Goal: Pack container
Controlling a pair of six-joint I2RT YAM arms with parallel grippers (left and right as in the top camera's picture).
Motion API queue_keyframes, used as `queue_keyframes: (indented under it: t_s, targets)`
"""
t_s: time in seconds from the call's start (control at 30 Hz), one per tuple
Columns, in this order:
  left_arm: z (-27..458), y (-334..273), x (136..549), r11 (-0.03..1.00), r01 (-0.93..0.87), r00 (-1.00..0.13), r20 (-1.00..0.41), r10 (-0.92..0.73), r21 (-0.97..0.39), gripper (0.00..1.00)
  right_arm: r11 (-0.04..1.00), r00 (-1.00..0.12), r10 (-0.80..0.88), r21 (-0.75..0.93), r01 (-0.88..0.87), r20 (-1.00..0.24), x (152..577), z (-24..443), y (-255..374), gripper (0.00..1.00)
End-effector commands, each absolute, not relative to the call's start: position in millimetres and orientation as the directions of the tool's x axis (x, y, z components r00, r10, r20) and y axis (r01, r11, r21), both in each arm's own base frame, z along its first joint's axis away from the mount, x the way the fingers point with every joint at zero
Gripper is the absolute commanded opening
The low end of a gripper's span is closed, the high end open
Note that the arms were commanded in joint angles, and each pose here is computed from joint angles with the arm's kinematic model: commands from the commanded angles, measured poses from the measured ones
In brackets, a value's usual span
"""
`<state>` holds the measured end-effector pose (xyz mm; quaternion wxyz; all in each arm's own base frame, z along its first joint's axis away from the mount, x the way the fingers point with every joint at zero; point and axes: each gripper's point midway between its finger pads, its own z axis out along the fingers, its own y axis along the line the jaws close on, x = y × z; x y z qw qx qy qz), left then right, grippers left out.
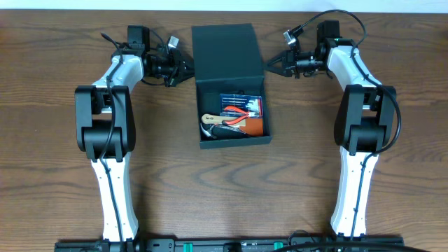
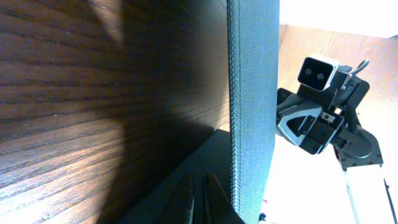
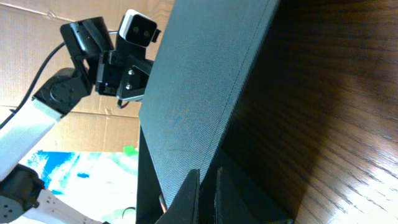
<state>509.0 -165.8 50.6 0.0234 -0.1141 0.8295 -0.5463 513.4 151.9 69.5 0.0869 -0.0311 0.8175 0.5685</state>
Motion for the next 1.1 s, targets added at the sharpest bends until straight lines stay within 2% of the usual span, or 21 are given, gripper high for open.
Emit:
queue_keyframes:
  t_s: [0.0, 0.33, 0.53, 0.8, 1.07]
  targets:
    - [72.2, -169.6, 511.8, 0.353, -0.117, -0.979, 0.047, -0.199, -0.928, 0.05, 0.369, -0.981, 0.053, 0.917, -0.153, -0.185, 515.9, 65.4, 147.1, 0.01]
    - [72.4, -169.6, 512.2, 0.353, -0.114, -0.979, 0.044, -0.199, -0.929, 0.05, 0.513, -0.985, 0.124, 0.858, -0.038, -0.117, 526.0, 40.6, 133.8, 0.01]
    - [72.4, -169.6, 512.2, 0.353, -0.114, -0.979, 0.044, -0.199, -0.929, 0.06, 0.495, -0.979, 0.168, 0.869, -0.019, -0.117, 538.3, 45.8, 134.3, 0.01]
    - [72.4, -169.5, 512.2, 0.354, -0.114, -0.979, 0.044, -0.199, -0.928, 0.05, 0.491, -0.983, 0.135, 0.87, -0.045, -0.127, 535.2, 44.0, 151.5, 0.01]
    - [72.4, -169.6, 512.2, 0.353, -0.114, -0.979, 0.045, -0.199, -0.929, 0.05, 0.408, -0.99, 0.086, 0.911, -0.065, -0.109, 529.0, 38.9, 177.8, 0.01]
